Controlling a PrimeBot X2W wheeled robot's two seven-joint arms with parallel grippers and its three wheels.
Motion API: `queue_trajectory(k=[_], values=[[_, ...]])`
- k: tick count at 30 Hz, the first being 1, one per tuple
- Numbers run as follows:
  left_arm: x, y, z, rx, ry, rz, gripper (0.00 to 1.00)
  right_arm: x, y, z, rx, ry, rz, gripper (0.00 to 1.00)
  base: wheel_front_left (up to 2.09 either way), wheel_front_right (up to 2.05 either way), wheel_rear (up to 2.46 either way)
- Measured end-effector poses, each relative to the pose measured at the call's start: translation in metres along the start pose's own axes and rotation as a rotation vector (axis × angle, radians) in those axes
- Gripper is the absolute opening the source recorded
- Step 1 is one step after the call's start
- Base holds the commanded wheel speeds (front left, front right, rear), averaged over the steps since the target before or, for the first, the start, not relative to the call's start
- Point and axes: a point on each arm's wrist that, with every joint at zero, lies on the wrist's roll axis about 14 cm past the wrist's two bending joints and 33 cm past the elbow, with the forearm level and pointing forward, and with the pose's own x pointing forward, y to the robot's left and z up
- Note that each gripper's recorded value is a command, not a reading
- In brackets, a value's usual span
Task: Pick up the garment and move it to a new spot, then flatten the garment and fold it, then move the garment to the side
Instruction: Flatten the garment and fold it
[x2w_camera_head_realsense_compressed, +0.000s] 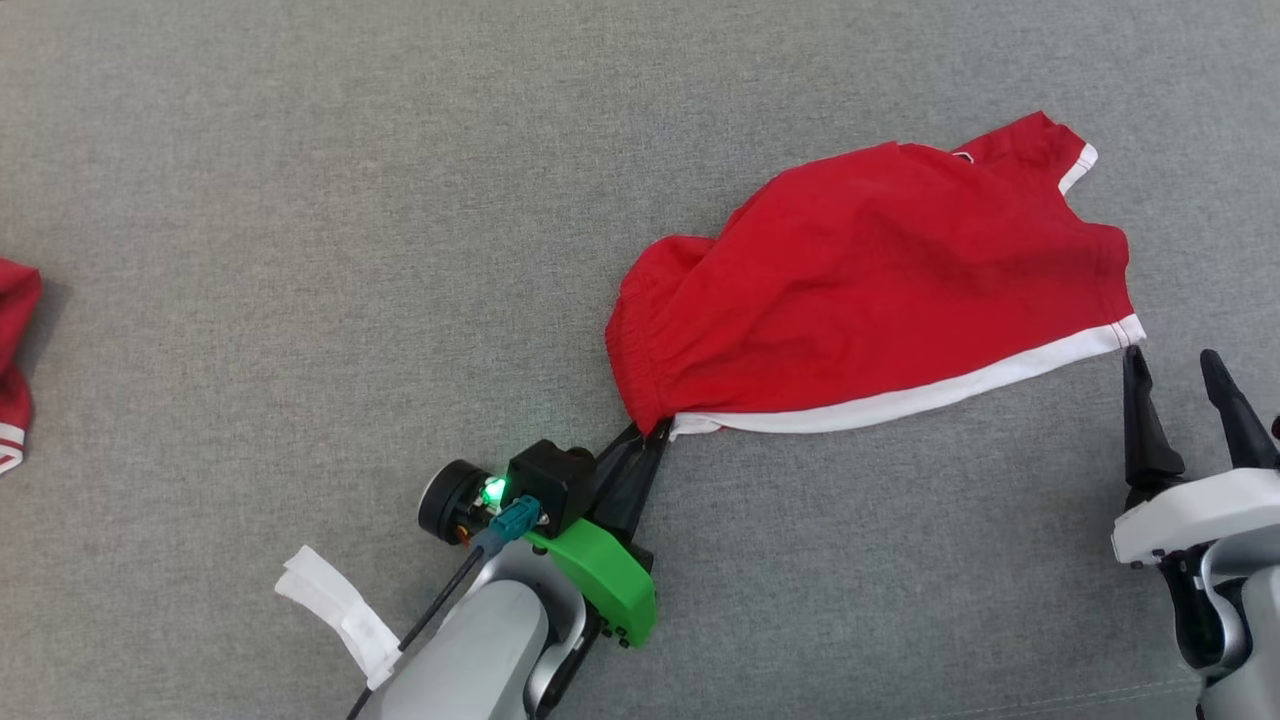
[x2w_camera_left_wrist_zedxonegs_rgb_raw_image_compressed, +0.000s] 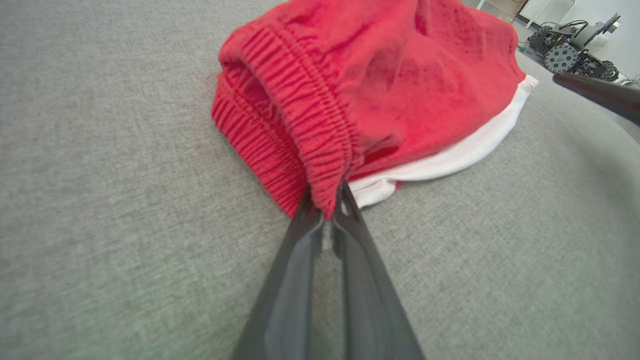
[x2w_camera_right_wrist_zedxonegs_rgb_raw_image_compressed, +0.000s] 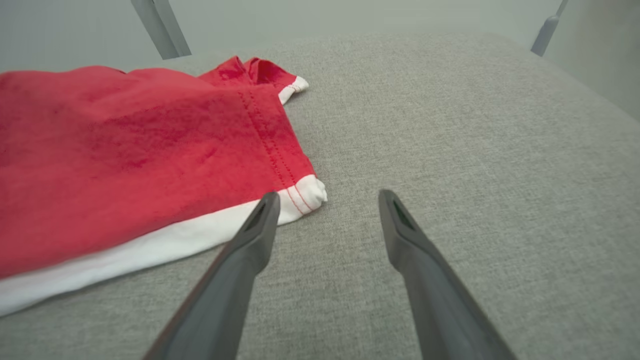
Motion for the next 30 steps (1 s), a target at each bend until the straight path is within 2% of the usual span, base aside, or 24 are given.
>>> queue_trajectory(k=[5,7,8,12,14,18,22,30], values=[[0.002,0.003,0.001,-0.006,-0.012,0.004,0.00,0.018,0.006,-0.013,0.032,0.039,0.013,1.00,0.00,0.00,0.00],[0.002,0.004,0.003,-0.006,-0.017,0.007,0.00,0.023,0.010,-0.016,0.040,0.049,0.026,0.29,0.00,0.00,0.00],[0.002,0.005,0.004,-0.004,-0.021,0.009,0.00,0.025,0.013,-0.018,0.043,0.058,0.033,0.00,0.00,0.00,0.00],[0.000,0.009,0.017,0.009,-0.061,0.025,0.00,0.029,0.015,-0.013,0.031,0.036,0.053,0.00,0.00,0.00,0.00],[-0.003,0.011,0.030,0.022,-0.100,0.033,0.00,0.031,0.017,0.004,0.025,-0.019,0.064,0.00,0.00,0.00,0.00],[-0.013,0.014,0.064,0.050,-0.205,0.062,0.00,0.028,0.027,0.066,-0.007,-0.211,0.104,0.00,0.00,0.00,0.00],[-0.027,0.019,0.114,0.115,-0.348,0.090,0.00,0.009,0.045,0.125,-0.053,-0.401,0.156,0.00,0.00,0.00,0.00],[-0.074,0.010,0.232,0.327,-0.647,0.104,0.00,-0.046,0.067,0.238,-0.173,-0.736,0.210,0.00,0.00,0.00,0.00]])
